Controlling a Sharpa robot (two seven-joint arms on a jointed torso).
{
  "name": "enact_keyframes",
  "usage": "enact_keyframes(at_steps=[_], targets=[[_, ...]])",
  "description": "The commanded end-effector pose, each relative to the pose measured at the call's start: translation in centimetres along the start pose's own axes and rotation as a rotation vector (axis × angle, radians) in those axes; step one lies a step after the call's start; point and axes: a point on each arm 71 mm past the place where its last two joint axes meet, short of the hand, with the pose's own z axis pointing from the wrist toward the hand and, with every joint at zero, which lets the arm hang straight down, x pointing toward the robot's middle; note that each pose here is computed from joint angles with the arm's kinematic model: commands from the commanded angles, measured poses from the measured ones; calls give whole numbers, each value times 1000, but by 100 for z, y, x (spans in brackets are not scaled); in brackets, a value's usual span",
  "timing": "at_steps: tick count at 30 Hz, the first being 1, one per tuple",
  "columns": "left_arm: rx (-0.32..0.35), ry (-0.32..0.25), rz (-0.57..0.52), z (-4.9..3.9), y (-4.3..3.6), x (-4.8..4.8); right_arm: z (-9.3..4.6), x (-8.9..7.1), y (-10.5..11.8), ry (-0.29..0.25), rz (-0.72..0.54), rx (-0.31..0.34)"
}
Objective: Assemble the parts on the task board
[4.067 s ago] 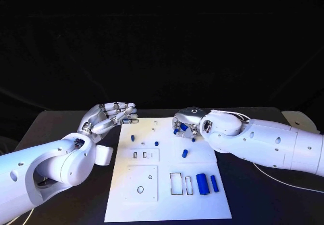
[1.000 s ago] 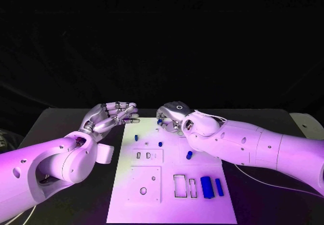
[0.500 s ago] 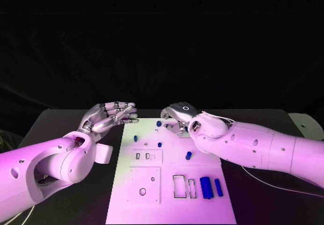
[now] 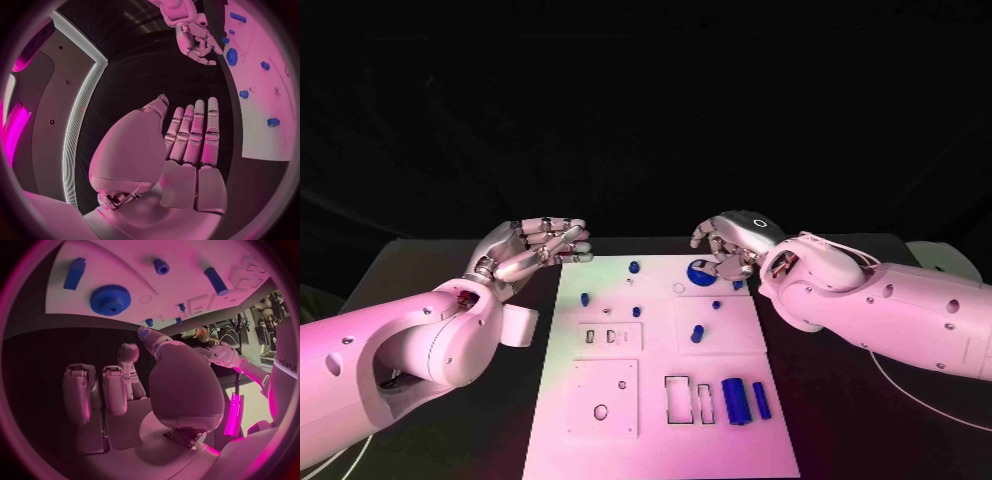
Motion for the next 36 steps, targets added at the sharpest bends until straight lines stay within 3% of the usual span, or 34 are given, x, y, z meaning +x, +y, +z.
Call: enact_keyframes(at_steps=[1,12,36], targets=[[9,23,-9,14,-9,17,-47,44,-104,99,82,60],[8,20,-7,24,-2,12,-19,105,-259,163,121,126],[4,20,-6,29,3,18,93,241,-277,224,121,158]])
